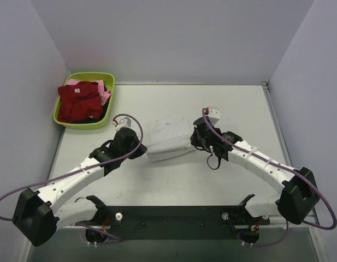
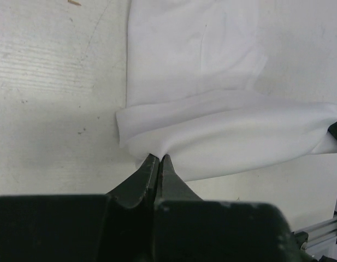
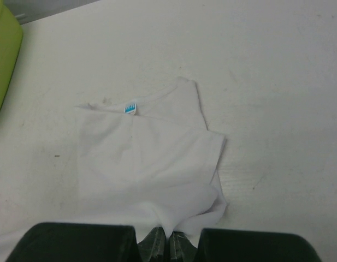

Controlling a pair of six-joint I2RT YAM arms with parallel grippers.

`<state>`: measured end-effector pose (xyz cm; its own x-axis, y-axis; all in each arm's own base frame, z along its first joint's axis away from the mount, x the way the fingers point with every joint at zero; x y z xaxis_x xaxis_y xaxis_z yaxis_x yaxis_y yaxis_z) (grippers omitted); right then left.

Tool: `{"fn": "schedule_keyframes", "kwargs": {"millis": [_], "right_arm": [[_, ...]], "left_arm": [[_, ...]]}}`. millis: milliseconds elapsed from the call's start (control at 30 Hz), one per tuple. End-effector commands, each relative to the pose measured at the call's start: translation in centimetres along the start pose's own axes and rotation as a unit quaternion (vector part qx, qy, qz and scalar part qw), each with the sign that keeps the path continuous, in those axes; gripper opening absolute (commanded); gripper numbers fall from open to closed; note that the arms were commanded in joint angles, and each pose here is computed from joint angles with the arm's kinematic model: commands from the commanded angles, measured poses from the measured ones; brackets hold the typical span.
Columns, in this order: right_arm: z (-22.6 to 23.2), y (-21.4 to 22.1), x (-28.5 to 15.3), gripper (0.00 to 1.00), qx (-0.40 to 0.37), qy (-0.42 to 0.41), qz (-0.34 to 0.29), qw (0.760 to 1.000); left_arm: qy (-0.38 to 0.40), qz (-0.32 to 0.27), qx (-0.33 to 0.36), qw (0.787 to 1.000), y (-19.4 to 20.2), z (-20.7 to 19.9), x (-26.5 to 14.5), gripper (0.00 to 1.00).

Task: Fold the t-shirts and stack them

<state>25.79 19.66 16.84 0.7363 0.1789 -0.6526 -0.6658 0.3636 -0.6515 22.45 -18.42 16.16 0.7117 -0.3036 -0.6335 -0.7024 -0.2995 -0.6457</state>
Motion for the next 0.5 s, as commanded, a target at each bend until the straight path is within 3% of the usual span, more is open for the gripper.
{"fn": "schedule_keyframes", "kwargs": {"millis": [0, 467], "right_arm": [[1.3, -2.3, 1.8, 0.0, 0.0, -0.009, -0.004, 1.0], [2.4, -7.5, 7.5, 0.0, 0.052, -0.013, -0.008, 0.999]], "left_arm": [[0.054, -0.038, 0.0, 0.998, -3.9, -2.6, 0.9, 0.0], [0.034, -0.025, -0.008, 0.999, -9.6, -3.5, 8.4, 0.0]]}}
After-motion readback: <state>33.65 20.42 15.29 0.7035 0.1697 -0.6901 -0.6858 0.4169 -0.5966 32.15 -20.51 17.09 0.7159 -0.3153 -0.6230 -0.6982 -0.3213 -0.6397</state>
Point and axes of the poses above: each gripper's point midway between its finger pads, its own x axis out along the fingers, its own z axis along the line the jaws close on, y = z × x, the point moved 4 cm from there along -x, back along the fingers, and after that the axes turned 9 degrees about x, right-handed, at the moved point
